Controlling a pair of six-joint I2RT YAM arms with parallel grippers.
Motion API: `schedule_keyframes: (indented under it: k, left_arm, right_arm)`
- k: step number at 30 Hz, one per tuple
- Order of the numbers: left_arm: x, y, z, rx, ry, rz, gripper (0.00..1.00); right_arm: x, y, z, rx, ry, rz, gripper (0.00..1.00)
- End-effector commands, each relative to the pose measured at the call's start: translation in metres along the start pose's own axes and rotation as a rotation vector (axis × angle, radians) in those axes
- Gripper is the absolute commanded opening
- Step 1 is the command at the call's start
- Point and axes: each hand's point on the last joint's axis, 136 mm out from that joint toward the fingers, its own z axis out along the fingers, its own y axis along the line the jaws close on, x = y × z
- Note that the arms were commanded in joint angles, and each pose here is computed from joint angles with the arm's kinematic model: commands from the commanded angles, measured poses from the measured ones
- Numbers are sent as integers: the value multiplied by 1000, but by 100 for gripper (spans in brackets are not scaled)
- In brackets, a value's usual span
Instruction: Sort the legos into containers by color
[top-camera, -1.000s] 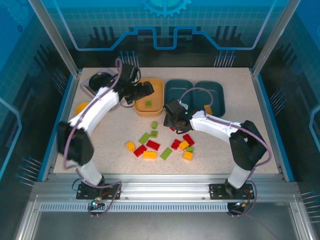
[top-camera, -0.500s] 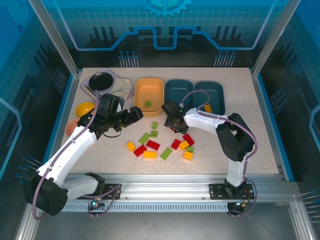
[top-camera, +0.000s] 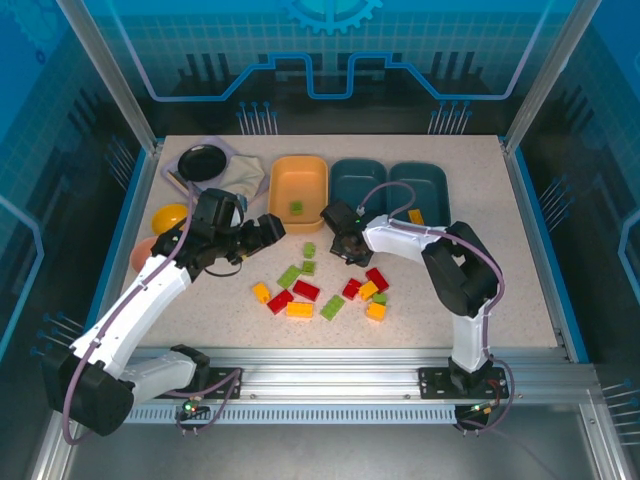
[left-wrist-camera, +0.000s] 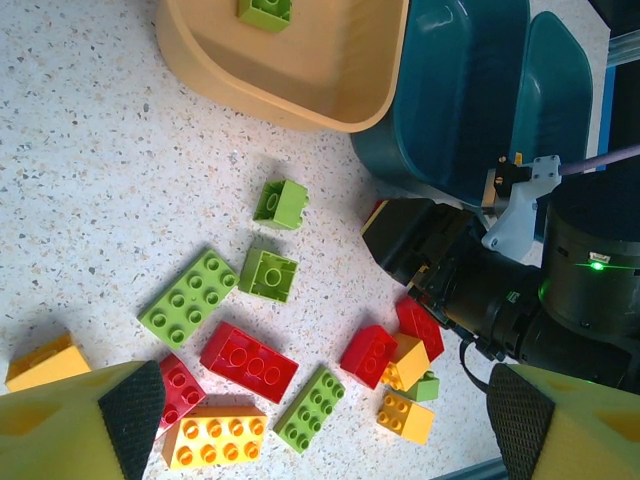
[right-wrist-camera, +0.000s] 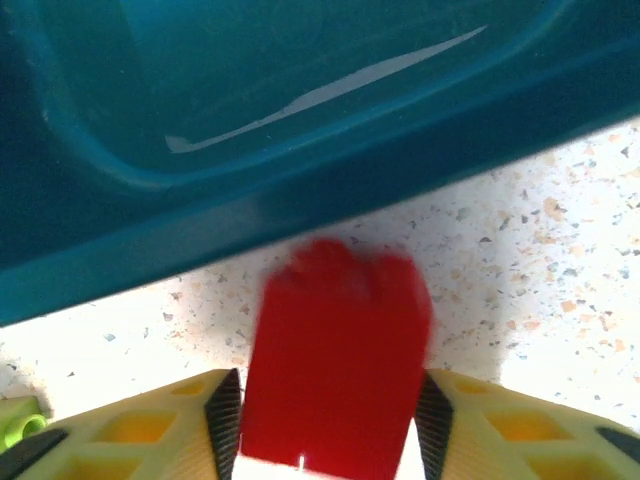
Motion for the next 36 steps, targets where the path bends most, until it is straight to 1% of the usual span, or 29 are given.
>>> schedule_keyframes:
  k: [1,6,9,10,15,17,20,23,27,32,36]
  left_arm:
    - [9,3,-2,6,23,-8,87]
    - [11,5,0,7,26,-16,87]
    - [14,9,3,3,33,-23,87]
    - [15,9,3,5,34,-25,87]
    - [16,7,5,11,33,-26,87]
    - [16,6,7,13,35,-26,87]
    - [14,3,8,18,33,-22,87]
    - [13,1,8,21,31,-19,87]
    - [14,-1,7,23,30,-12,87]
    - [15,-5,1,43,22,-11,87]
    - [18,-7,-1,76,20,-27,87]
  right_arm:
    - [-1,-7,2,27,2,-4,45]
    - [7,-13,-11,24,12,-53,36]
    - [14,-17,-22,9,2,-92,36]
    - [14,-17,-25,-2,1,-111,38]
    - [7,-10,-37,-22,-11,-215,57]
    - [6,-6,-34,-39,15,-236,61]
    - [5,-6,-25,-33,53,-251,61]
    - [5,-5,-15,-40,82,-269,60]
    - [5,-2,-4,-33,105,-309,53]
    - [7,-10,6,10,126,-323,50]
    - [6,-9,5,9,115,-329,41]
